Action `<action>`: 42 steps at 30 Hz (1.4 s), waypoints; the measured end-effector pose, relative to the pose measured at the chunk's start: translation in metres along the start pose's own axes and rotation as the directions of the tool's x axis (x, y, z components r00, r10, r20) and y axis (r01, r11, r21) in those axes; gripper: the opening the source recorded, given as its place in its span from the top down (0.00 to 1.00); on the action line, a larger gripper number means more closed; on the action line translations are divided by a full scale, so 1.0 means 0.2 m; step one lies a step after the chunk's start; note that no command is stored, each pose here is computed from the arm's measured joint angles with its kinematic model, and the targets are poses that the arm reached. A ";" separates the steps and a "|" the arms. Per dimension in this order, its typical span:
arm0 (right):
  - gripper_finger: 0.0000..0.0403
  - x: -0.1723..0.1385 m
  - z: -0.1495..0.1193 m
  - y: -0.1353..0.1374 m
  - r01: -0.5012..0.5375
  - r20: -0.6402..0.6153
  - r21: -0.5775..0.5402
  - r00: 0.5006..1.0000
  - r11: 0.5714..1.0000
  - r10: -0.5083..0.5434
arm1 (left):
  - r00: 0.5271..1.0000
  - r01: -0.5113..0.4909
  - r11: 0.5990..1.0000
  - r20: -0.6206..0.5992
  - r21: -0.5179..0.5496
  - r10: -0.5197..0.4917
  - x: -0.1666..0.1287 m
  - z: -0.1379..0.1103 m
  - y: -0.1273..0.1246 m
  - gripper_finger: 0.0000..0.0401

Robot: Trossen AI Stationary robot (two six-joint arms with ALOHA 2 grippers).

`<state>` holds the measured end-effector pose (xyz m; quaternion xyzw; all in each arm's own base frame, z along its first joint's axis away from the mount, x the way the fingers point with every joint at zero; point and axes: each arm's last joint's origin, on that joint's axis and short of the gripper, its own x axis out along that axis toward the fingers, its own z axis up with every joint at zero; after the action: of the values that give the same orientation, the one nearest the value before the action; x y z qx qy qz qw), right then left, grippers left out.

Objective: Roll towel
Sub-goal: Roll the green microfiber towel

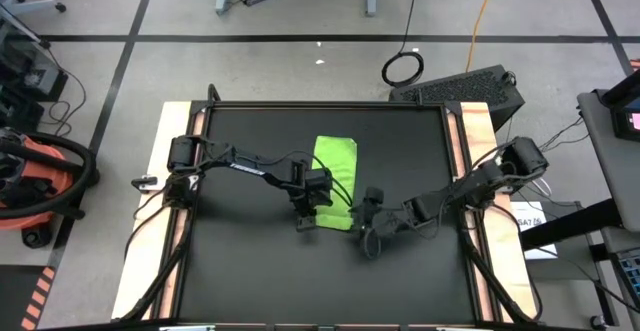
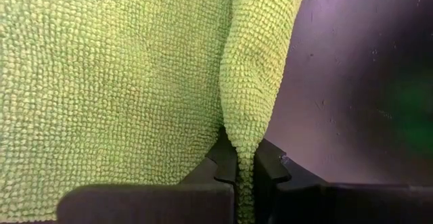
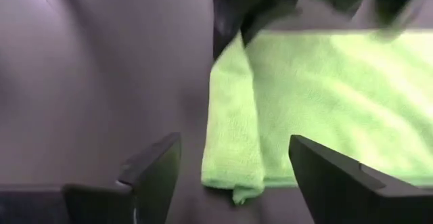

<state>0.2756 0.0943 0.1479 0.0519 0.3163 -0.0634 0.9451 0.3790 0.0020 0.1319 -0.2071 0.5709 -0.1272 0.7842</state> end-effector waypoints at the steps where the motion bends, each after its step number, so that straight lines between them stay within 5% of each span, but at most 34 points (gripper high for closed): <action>1: 0.33 0.02 -0.02 0.01 0.002 -0.014 0.008 1.000 1.000 -0.002 | 1.000 0.001 1.000 0.001 -0.001 -0.001 0.00 0.00 0.00 0.97; 26: 0.82 0.22 -0.19 0.05 0.039 -0.034 0.013 0.999 0.999 -0.039 | 0.996 0.090 0.996 0.005 0.022 -0.090 0.00 0.01 -0.01 0.97; 31: 0.97 0.23 -0.18 0.02 -0.003 -0.052 0.049 0.999 0.999 0.005 | 0.992 0.125 0.991 0.006 0.053 -0.125 -0.02 0.01 -0.03 0.84; 36: 0.97 0.26 -0.14 -0.02 -0.127 -0.076 0.151 0.987 0.980 0.139 | 0.989 0.123 0.983 0.061 0.133 -0.132 -0.11 0.05 -0.08 0.63; 42: 0.99 0.29 -0.11 -0.10 -0.270 -0.125 0.282 0.941 0.921 0.314 | 0.995 -0.019 0.956 0.095 0.291 -0.009 -0.22 0.03 -0.18 0.51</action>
<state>0.3043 0.0724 0.0941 0.2274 0.3722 0.0422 0.8989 0.3731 -0.0100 0.1876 -0.0935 0.5085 -0.1982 0.8327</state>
